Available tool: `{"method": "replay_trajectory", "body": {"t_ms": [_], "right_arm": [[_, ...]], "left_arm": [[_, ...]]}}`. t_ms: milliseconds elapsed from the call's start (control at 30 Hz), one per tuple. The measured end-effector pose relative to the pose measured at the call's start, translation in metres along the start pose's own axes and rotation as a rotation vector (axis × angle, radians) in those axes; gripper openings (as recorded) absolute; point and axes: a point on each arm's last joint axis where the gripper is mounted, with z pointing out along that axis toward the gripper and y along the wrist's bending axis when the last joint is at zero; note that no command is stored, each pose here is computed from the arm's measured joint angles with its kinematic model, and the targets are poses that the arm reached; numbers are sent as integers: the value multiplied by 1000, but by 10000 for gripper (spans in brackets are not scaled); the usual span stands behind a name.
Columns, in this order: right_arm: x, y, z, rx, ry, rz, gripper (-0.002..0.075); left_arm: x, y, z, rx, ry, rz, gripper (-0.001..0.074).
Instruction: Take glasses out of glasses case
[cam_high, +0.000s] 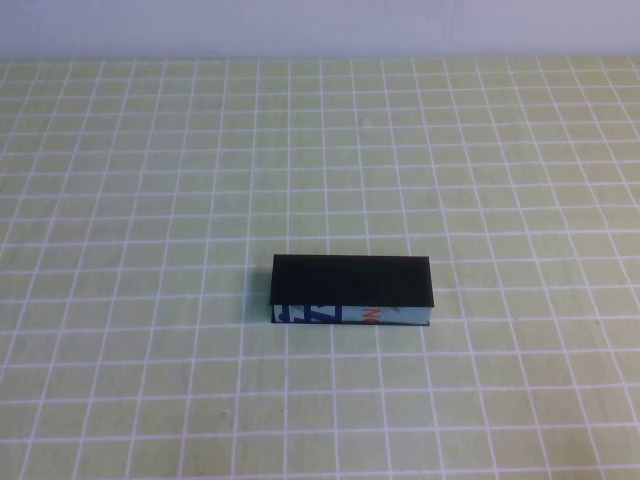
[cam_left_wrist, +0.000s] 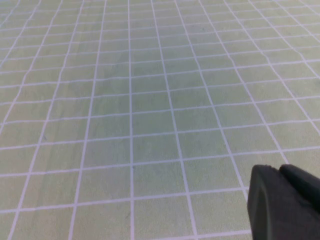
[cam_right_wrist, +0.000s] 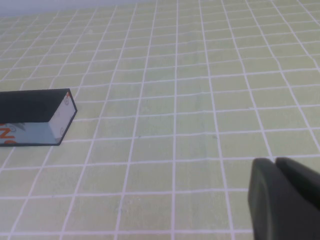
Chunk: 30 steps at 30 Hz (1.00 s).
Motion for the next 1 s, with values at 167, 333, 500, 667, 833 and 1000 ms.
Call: {"method": "replay_trajectory", "body": {"t_ms": [167, 333, 500, 667, 833, 1000], "right_arm": [[0, 0, 0, 0, 0, 0, -18], [0, 0, 0, 0, 0, 0, -18], [0, 0, 0, 0, 0, 0, -18], [0, 0, 0, 0, 0, 0, -18], [0, 0, 0, 0, 0, 0, -18], [0, 0, 0, 0, 0, 0, -18]], "left_arm": [[0, 0, 0, 0, 0, 0, -4], [0, 0, 0, 0, 0, 0, -4], [0, 0, 0, 0, 0, 0, -4], [0, 0, 0, 0, 0, 0, -4], [-1, 0, 0, 4, -7, -11, -4], [-3, -2, 0, 22, -28, -66, -4]]}}
